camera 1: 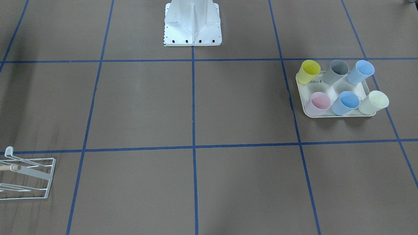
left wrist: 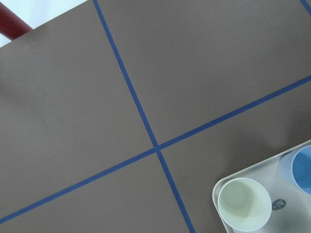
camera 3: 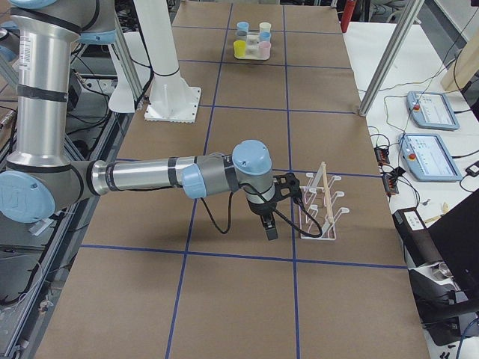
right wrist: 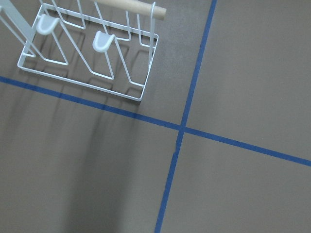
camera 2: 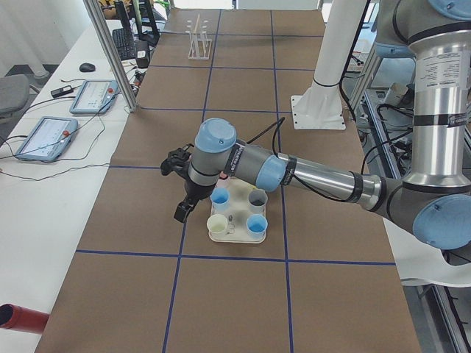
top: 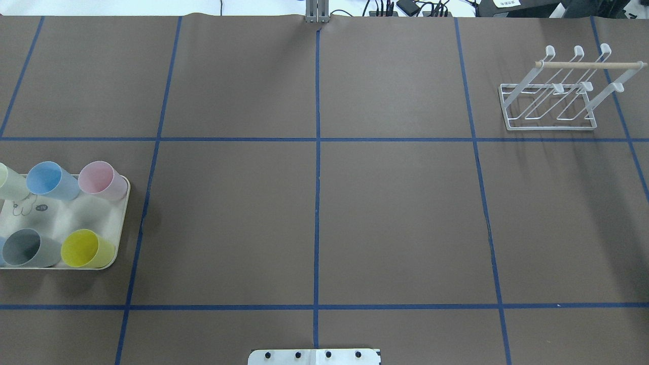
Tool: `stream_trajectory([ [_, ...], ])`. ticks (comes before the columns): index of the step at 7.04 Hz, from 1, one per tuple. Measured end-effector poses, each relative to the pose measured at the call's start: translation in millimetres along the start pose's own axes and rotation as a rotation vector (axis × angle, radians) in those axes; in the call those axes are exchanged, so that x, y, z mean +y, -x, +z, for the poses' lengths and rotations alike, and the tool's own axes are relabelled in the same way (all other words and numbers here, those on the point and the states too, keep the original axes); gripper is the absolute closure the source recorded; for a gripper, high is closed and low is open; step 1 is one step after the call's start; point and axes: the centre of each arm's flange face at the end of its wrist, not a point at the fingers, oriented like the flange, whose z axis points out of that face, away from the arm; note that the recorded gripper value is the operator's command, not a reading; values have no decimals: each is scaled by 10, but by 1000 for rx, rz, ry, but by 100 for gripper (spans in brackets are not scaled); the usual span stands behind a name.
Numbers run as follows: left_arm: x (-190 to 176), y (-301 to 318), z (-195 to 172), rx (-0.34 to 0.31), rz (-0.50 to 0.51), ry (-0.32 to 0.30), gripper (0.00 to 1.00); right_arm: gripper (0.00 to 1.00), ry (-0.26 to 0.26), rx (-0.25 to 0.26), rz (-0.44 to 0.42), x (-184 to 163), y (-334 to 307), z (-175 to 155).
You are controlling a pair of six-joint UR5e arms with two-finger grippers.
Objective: Transfer IKEA cup to right arm and place on rack
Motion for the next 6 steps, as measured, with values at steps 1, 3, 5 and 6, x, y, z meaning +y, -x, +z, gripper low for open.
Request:
stream_trajectory([
  [1,-50,32,27,-13,52,-75,0,0,-20,-20,16,17,44,-24],
  [3,29,132,188,-17,108,-152,0,2,-64,-54,0,33,155,-65],
  [5,72,-2,433,14,160,-159,0,1,-99,-123,33,-23,456,5],
  [6,148,-32,588,35,142,-136,0,1,-104,-181,73,-7,710,118],
])
